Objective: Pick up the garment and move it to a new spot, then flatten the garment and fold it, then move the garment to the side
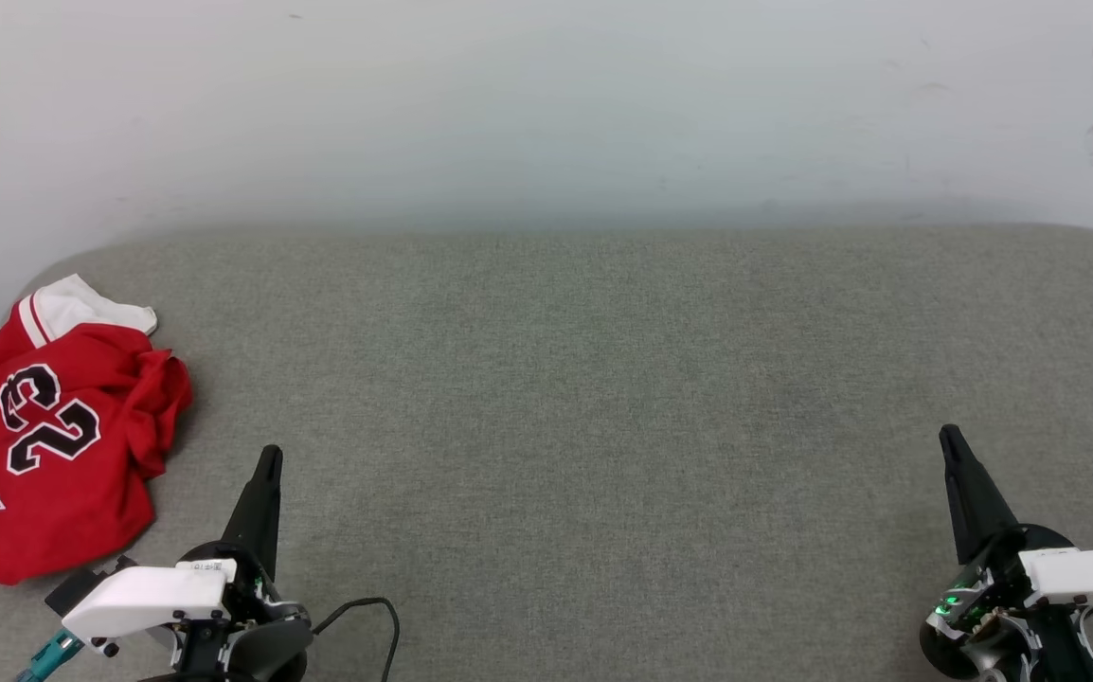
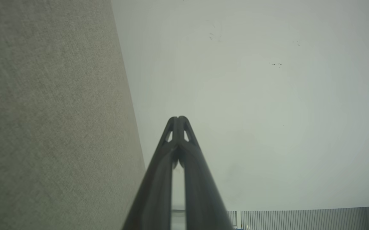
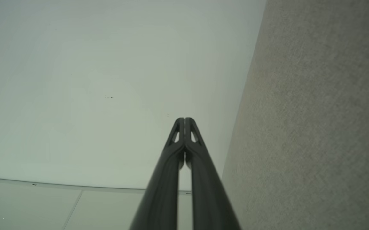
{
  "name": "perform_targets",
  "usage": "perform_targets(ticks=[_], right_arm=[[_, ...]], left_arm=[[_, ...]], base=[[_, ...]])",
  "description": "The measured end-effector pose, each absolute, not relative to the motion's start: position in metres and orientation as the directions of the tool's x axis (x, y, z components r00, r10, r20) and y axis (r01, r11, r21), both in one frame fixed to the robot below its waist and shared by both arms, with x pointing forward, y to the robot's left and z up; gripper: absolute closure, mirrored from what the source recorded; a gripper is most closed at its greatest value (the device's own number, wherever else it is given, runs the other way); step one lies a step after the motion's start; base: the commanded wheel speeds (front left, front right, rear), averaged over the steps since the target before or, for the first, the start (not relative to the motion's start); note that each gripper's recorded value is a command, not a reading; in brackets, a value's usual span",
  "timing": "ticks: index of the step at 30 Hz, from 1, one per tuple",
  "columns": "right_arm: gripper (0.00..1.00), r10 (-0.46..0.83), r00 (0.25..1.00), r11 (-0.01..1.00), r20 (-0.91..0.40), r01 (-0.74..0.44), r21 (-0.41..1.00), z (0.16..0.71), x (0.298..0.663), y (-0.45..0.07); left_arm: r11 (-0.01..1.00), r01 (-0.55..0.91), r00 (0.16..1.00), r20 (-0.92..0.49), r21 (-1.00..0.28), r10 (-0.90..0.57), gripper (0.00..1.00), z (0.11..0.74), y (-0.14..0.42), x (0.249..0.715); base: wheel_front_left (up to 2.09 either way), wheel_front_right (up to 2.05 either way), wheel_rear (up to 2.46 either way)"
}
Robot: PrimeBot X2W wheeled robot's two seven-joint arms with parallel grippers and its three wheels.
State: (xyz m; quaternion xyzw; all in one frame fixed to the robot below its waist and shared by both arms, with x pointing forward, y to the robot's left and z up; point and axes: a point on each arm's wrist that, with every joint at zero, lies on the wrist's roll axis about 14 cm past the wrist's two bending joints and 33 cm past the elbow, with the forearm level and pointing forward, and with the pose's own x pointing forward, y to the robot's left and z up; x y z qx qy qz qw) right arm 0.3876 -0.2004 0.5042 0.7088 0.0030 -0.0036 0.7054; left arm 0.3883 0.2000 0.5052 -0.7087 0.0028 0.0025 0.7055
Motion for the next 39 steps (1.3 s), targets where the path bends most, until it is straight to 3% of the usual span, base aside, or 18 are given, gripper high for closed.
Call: perform_targets(ticks=[1, 8, 17, 21, 39], right_arm=[[0.0, -0.001, 1.0, -0.005, -0.009, 0.009, 1.0, 0.504, 0.388, -0.2], [0.0, -0.008, 0.996, -0.011, -0.091, 0.091, 0.996, 0.477, 0.374, -0.202], [0.0, -0.037, 0.998, 0.014, -0.049, 0.049, 0.999, 0.49, 0.373, -0.206], [0.0, -0.051, 0.998, 0.07, -0.035, 0.038, 0.997, 0.495, 0.371, -0.21], [0.0, -0.068, 0.997, 0.458, 0.034, 0.001, 0.889, 0.516, 0.368, -0.215]], left_arm=[[-0.004, -0.008, 1.0, -0.008, -1.0, 0.0, 0.0, 0.505, 0.2, 0.388], [-0.014, -0.092, 0.996, -0.092, -0.996, -0.003, 0.0, 0.477, 0.197, 0.375], [-0.002, -0.051, 0.999, -0.051, -0.999, -0.017, 0.0, 0.49, 0.183, 0.38], [0.037, -0.027, 1.0, -0.028, -0.999, -0.01, 0.0, 0.498, 0.182, 0.382], [0.418, 0.016, 1.0, 0.021, -0.908, 0.007, 0.0, 0.517, 0.182, 0.386]], base=[[0.0, 0.0, 0.0], [0.0, 0.0, 0.0], [0.0, 0.0, 0.0], [0.0, 0.0, 0.0], [0.0, 0.0, 0.0]])
